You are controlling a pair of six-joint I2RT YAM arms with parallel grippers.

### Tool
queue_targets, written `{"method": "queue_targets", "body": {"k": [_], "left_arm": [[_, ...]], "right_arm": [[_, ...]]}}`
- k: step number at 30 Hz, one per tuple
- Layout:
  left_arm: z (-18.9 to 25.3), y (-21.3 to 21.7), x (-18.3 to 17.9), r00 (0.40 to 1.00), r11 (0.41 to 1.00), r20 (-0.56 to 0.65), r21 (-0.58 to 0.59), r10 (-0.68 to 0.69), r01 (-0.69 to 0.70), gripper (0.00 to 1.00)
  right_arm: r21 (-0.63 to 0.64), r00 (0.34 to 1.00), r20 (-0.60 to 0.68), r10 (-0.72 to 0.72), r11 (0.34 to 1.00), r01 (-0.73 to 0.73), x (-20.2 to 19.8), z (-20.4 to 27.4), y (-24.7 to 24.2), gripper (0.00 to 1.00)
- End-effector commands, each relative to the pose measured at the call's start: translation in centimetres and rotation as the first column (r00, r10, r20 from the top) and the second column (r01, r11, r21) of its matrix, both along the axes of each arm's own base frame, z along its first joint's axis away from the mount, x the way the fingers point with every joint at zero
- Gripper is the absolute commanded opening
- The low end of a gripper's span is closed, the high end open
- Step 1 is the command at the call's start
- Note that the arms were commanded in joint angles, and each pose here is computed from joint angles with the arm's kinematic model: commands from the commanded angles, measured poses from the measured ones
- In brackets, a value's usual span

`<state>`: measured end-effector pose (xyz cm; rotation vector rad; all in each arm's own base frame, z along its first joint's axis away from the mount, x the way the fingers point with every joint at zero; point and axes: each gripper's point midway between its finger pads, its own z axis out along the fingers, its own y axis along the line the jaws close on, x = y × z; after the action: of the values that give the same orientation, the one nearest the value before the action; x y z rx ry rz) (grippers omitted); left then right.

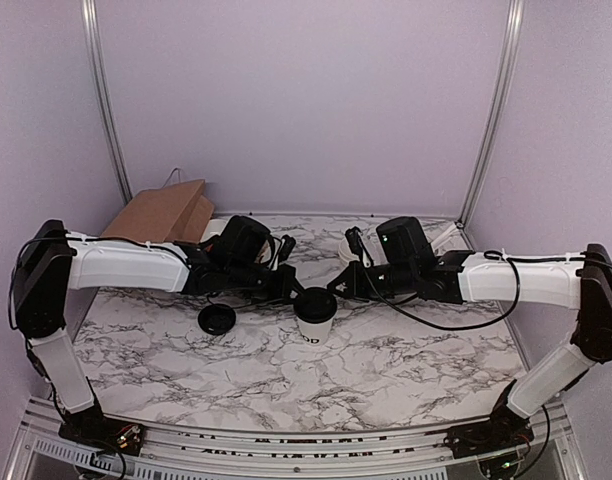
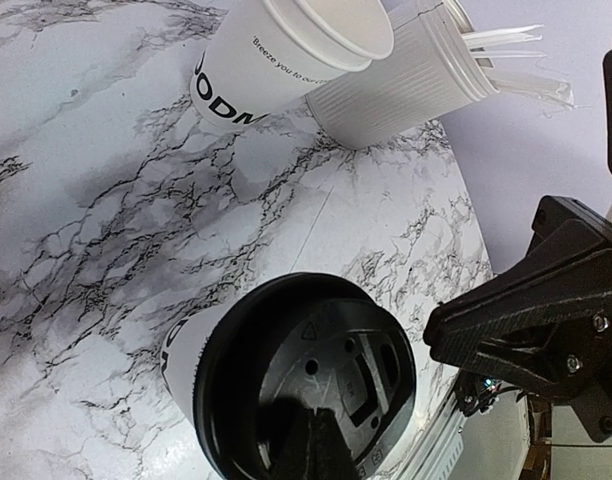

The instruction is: Pack the takeout coffee

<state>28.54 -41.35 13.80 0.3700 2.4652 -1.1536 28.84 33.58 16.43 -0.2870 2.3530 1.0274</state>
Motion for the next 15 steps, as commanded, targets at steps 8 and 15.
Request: {"method": "queue_targets", "body": {"k": [8,15], "left_arm": [[4.6,0.1,-0.2,1.000,0.996,0.023,-0.089,0.000,0.002,0.00],[5.3,0.0,-0.4,1.000,0.981,0.004,-0.192,-0.005,0.006,0.00]], "right_arm": [[-0.003,1.000,0.020,-0.004,1.000,0.004,0.2,0.4,-0.2,0.00],[-0.006,1.000,0.012,0.001,1.000,-0.001,0.2,0.1,-0.1,0.00]]}}
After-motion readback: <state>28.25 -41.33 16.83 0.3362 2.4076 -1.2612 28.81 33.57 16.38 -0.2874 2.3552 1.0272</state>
